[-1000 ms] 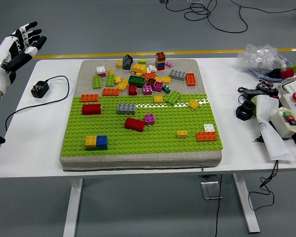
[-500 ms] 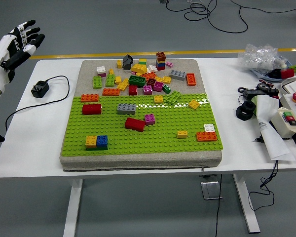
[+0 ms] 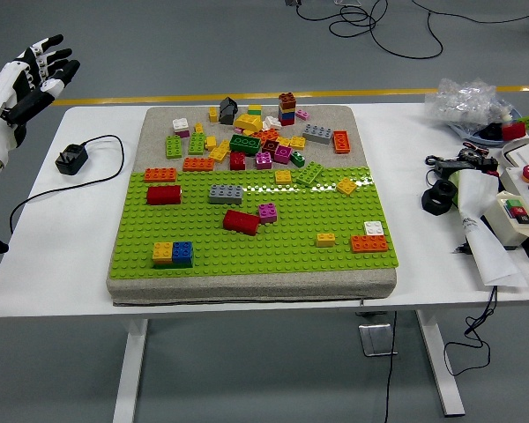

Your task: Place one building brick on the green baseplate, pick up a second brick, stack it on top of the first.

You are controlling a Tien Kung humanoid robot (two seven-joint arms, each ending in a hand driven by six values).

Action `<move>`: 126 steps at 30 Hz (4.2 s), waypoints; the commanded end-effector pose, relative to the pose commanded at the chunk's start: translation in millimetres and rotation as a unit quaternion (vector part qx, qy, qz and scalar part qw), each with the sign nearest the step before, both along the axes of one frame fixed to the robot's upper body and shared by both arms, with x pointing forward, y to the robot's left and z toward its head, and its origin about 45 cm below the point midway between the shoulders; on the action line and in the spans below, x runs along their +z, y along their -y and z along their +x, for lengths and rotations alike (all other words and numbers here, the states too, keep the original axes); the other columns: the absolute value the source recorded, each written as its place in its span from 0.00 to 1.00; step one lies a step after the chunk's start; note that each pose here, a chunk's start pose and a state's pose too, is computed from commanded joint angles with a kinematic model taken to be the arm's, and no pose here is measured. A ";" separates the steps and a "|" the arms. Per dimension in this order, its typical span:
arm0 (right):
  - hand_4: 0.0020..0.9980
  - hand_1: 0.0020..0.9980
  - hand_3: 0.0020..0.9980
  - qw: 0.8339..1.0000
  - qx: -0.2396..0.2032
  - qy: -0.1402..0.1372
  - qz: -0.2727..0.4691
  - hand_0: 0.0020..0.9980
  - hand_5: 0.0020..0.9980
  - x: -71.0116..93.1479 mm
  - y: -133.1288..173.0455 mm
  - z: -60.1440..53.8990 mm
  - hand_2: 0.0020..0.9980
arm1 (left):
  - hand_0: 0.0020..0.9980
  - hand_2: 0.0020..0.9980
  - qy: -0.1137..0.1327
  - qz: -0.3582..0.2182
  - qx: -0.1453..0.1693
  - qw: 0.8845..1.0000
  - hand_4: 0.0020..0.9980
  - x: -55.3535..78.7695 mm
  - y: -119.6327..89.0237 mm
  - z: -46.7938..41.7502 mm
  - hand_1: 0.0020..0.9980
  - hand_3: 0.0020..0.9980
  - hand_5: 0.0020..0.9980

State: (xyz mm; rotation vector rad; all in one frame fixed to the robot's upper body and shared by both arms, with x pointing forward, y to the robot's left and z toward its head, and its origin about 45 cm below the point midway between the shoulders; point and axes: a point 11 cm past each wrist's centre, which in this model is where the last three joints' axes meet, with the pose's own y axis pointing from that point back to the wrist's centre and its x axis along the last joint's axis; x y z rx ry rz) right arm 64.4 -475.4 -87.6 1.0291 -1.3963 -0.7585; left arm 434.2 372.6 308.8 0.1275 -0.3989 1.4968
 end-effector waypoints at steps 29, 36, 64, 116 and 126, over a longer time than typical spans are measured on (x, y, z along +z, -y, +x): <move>0.97 0.72 0.80 1.000 0.004 -0.003 0.004 0.77 0.70 -0.8 -1.7 -0.2 0.78 | 1.00 0.90 -0.002 0.000 0.000 1.000 0.81 -0.9 -1.3 -0.8 0.92 0.93 0.62; 0.97 0.72 0.80 1.000 0.005 -0.003 0.004 0.77 0.70 -0.9 -2.2 0.3 0.78 | 1.00 0.89 -0.003 0.000 -0.001 1.000 0.81 -1.4 -1.1 -0.9 0.92 0.93 0.62; 0.97 0.72 0.80 1.000 0.006 -0.002 0.004 0.77 0.70 -0.7 -2.4 2.4 0.78 | 0.84 0.88 0.008 0.004 -0.006 1.000 0.84 4.2 1.0 -0.3 0.84 0.92 0.31; 0.97 0.72 0.78 1.000 0.001 -0.003 0.008 0.77 0.70 -1.4 -2.9 -0.7 0.77 | 0.66 0.60 0.020 -0.024 0.002 1.000 0.42 8.9 -2.1 1.0 0.75 0.63 0.00; 0.97 0.72 0.78 1.000 0.002 -0.004 0.008 0.77 0.70 -1.4 -2.9 -0.6 0.77 | 0.66 0.61 0.017 -0.024 0.000 1.000 0.41 7.5 -2.0 0.6 0.75 0.65 0.00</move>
